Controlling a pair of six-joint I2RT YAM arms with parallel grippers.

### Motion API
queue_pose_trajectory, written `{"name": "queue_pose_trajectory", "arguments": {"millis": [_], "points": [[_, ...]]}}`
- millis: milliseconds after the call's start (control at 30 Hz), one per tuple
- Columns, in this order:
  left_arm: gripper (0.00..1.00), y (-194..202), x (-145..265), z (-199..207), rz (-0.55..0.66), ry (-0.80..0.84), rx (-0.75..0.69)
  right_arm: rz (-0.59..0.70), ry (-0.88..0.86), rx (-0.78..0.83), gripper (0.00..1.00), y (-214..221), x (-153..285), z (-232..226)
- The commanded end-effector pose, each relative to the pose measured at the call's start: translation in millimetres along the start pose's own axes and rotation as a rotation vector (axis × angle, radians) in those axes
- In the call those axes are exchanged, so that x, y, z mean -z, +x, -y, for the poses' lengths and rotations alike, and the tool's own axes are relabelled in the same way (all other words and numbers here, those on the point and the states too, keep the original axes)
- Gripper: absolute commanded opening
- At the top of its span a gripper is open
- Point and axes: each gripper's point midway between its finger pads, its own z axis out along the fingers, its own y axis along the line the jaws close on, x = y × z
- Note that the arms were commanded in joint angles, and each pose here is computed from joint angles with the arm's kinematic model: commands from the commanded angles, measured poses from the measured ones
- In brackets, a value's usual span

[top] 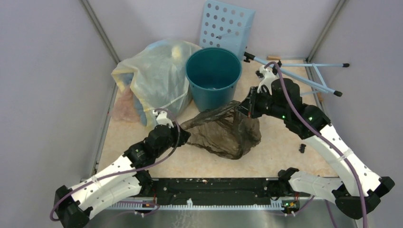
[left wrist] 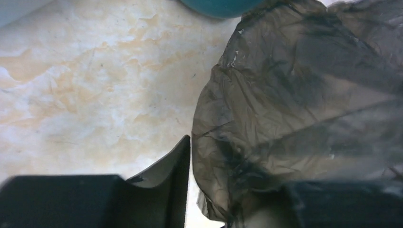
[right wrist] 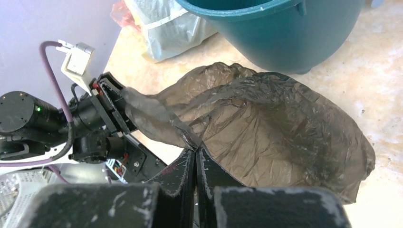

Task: Put the trash bags into the trash bin

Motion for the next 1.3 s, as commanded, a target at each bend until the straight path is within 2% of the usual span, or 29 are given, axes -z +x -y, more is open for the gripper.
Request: {"name": "queue_pose_trajectory", "arguments": {"millis": [0,67,167,300,433,500,600,700,1000,1100,1267], "points": [[0.22,-30,-1,32,0.139,0.147,0.029,0.098,-0.006,-0.001,0.0,-20,12,-7],[0.0,-39,3,36,0.17,0.16,0.006,0.112,0.019,0.003,0.0,-22,15,-2],[0.0,-51,13,44,0.184,0.17,-0.056,0.141,0.084,0.022,0.0,-30,22,8],[0.0,-65,32,71,0.158,0.244,-0.173,0.215,0.319,0.069,0.0,-49,45,45],[0.0,-87,55,93,0.165,0.285,-0.177,0.208,0.553,0.112,0.0,-52,63,83],[0.0,-97,65,103,0.176,0.308,-0.139,0.196,0.604,0.121,0.0,-51,66,91],[0.0,-102,79,130,0.164,0.427,-0.093,0.205,0.584,0.122,0.0,-52,67,88],[0.0,-95,92,159,0.118,0.591,-0.11,0.249,0.516,0.114,0.0,-59,69,76],[0.0,-112,109,222,0.057,0.802,-0.171,0.463,0.38,0.145,0.0,-113,115,34],[0.0,-132,118,241,0.097,0.837,-0.193,0.562,0.351,0.161,0.0,-142,139,17],[0.0,-178,140,267,0.249,0.87,-0.205,0.692,0.303,0.197,0.0,-185,165,-9]]}}
